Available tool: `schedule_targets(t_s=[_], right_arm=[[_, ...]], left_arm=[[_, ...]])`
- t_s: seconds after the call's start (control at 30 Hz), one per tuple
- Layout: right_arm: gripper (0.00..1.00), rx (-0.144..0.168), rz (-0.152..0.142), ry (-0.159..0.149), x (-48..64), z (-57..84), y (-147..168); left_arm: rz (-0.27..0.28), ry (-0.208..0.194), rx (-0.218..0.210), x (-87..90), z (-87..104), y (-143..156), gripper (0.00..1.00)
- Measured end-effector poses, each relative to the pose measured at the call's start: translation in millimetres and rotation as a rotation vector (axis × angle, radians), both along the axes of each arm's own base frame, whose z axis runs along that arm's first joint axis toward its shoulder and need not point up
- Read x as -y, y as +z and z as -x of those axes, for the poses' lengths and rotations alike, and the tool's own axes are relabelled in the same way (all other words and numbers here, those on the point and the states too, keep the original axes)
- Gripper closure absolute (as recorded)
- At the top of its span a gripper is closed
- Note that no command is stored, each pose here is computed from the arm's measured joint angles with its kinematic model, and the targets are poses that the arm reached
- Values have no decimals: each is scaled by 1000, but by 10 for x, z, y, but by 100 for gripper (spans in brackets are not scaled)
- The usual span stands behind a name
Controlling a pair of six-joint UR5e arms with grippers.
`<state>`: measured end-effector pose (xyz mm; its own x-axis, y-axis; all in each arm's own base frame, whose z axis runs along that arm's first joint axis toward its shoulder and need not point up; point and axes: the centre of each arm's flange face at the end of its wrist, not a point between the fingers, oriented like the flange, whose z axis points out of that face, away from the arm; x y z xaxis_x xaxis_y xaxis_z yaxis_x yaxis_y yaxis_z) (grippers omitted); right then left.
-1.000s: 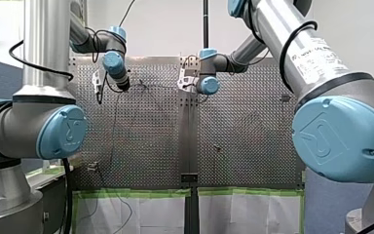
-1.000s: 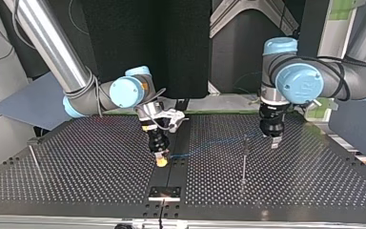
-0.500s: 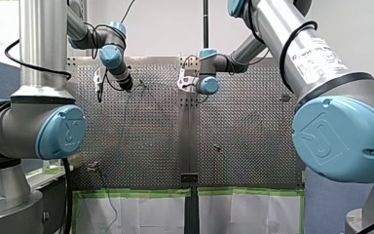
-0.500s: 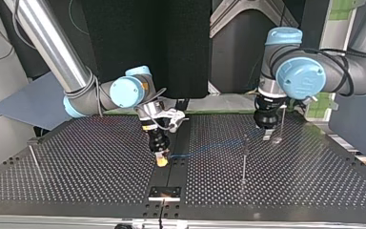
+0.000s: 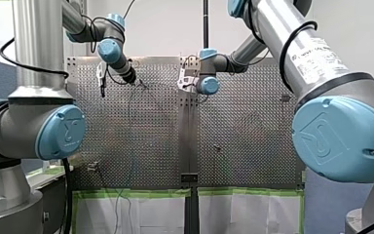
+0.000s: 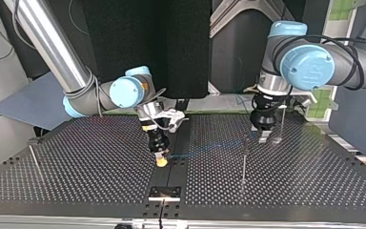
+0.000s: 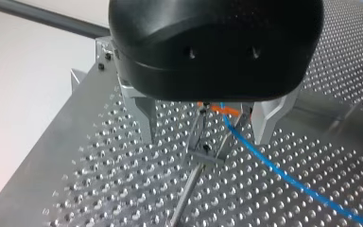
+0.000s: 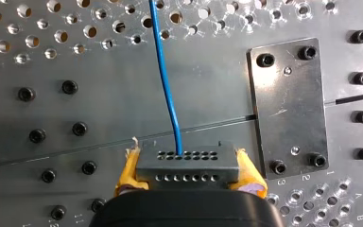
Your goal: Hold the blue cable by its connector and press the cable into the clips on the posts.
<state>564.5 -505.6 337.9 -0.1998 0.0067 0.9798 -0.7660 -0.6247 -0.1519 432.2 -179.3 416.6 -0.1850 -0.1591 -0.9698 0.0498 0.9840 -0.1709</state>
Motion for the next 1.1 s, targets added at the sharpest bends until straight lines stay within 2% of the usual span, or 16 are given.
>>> schedule_targets(t_s=[0.13,0.37,1.1], right_arm=[[100,0,0,1,0,-1,1],[100,1,2,2,2,-1,4],[100,1,0,3,3,0,5]], left_arm=[[4,-21,7,67,18,7,0],[15,-33,15,135,35,12,0],[10,14,-6,160,34,-93,0]])
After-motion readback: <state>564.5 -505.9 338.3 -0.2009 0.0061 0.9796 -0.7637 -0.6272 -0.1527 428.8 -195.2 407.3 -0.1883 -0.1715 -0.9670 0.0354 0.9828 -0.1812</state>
